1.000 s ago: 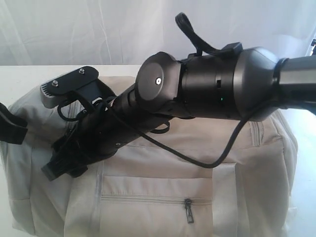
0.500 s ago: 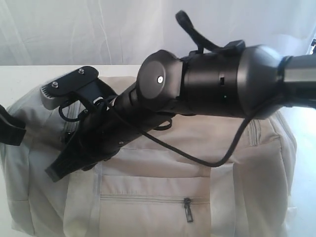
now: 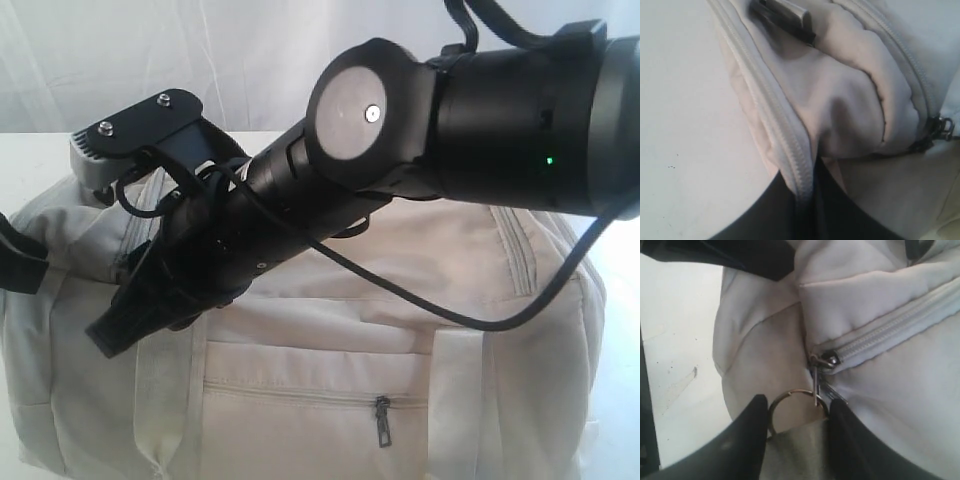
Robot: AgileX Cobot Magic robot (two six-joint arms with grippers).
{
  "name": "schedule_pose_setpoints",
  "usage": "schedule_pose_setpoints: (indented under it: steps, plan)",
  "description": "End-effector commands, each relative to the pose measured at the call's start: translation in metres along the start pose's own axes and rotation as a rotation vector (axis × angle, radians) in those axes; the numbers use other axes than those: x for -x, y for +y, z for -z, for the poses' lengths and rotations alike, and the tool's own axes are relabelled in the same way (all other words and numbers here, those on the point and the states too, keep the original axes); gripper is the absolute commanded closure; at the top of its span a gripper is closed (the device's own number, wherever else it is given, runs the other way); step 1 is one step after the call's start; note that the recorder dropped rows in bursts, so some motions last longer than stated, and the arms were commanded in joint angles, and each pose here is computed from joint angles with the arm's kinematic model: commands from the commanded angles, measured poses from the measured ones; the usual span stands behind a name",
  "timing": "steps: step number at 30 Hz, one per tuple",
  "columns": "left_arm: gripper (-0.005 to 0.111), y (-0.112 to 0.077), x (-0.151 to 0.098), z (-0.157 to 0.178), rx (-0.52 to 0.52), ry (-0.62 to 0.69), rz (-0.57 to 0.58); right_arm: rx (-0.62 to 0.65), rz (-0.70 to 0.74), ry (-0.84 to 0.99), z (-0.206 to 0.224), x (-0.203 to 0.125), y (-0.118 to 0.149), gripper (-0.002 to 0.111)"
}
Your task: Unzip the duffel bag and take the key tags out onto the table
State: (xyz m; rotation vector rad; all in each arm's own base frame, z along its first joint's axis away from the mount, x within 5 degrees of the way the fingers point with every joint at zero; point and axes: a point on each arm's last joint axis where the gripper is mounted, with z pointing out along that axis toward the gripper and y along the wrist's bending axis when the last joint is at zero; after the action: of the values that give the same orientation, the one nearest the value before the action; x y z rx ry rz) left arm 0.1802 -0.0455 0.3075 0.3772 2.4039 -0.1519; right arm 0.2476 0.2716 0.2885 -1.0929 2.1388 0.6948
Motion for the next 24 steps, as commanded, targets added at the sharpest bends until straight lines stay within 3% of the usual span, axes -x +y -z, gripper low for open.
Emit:
schedule_pose_setpoints:
  steps: [1,4,9,12,17,24]
  plan:
    - [0.107,0.0,-0.002,0.005,-0.003,0.01,0.0,-0.047,-0.004,-0.112,0.01,0.014,-0.002,0.067]
    - [0.107,-0.001,-0.002,0.005,-0.003,0.012,0.0,-0.069,-0.004,-0.144,0.01,0.016,-0.004,0.06]
    - [0.107,-0.001,-0.002,0.005,-0.003,0.012,0.0,-0.08,-0.017,-0.162,0.011,0.018,-0.005,0.059]
    - [0.107,-0.001,-0.002,0.005,-0.003,0.012,0.0,-0.049,-0.035,-0.108,0.006,0.012,-0.003,0.058]
    - [0.107,-0.001,-0.002,0.005,-0.003,0.012,0.0,-0.003,-0.087,0.009,-0.014,-0.002,-0.005,0.047]
    - [0.107,-0.001,-0.002,0.005,-0.003,0.012,0.0,-0.033,-0.13,-0.006,-0.034,-0.006,-0.014,0.048]
